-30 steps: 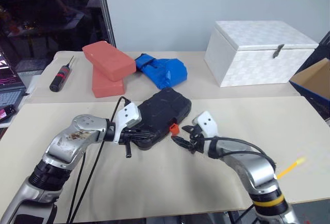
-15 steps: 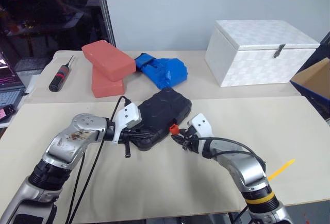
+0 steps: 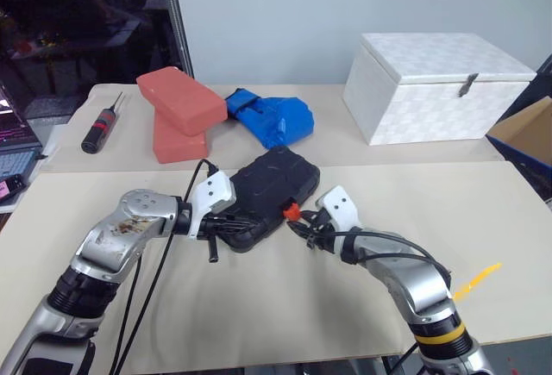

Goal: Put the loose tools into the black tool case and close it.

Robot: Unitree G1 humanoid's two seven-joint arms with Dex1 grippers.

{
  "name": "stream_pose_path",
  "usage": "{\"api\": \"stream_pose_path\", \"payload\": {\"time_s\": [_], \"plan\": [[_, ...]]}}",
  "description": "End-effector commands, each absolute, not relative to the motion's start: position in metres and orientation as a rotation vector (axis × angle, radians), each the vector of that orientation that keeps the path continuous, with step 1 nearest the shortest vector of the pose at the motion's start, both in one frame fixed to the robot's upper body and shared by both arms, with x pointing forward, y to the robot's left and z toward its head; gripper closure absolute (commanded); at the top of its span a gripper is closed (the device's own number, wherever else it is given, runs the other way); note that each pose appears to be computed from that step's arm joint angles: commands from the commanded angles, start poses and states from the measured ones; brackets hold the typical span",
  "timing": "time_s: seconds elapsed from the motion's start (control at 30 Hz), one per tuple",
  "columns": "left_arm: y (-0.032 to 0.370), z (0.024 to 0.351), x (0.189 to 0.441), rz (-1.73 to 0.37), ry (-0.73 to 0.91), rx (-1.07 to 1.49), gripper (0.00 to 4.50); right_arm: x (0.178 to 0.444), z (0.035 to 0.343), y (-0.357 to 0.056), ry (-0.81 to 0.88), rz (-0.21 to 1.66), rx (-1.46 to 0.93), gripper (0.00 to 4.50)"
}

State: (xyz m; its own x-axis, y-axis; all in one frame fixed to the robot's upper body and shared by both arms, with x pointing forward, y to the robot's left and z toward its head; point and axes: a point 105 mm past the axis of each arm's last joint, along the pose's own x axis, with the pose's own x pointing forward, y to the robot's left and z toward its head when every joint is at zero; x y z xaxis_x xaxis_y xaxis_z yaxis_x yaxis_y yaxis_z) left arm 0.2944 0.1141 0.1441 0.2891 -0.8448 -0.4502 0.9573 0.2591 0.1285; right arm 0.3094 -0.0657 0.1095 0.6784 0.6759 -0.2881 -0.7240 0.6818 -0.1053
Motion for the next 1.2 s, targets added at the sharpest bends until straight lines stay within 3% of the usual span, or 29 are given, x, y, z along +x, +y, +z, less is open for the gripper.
{"api": "stream_pose_path", "payload": {"time_s": [0.03, 0.2, 0.27, 0.33, 0.57, 0.67, 0.83, 1.0, 1.2], "plan": [[0.119, 0.127, 0.295, -1.222, 0.400, 0.427, 4.50, 0.315, 0.140, -0.054, 0.110, 0.809, -0.244, 3.34], [0.116, 0.123, 0.292, -1.229, 0.408, 0.427, 4.50, 0.328, 0.124, -0.046, 0.164, 0.826, -0.243, 3.34], [0.115, 0.123, 0.291, -1.230, 0.410, 0.424, 4.50, 0.330, 0.123, -0.047, 0.161, 0.814, -0.261, 2.34], [0.115, 0.123, 0.291, -1.224, 0.412, 0.416, 4.50, 0.321, 0.125, -0.050, 0.168, 0.838, -0.254, 1.77], [0.117, 0.122, 0.292, -1.192, 0.417, 0.405, 4.50, 0.297, 0.122, -0.076, 0.242, 0.799, -0.181, 1.77], [0.118, 0.121, 0.294, -1.184, 0.419, 0.406, 4.50, 0.294, 0.120, -0.075, 0.266, 0.814, -0.125, 2.49], [0.119, 0.120, 0.294, -1.179, 0.424, 0.407, 4.50, 0.322, 0.120, -0.053, 0.255, 0.814, -0.107, 4.33], [0.120, 0.116, 0.293, -1.177, 0.429, 0.406, 4.50, 0.337, 0.125, -0.042, 0.216, 0.814, -0.115, 4.43], [0.122, 0.111, 0.292, -1.164, 0.436, 0.397, 4.50, 0.311, 0.137, -0.053, 0.173, 0.866, -0.051, 4.43]]}}
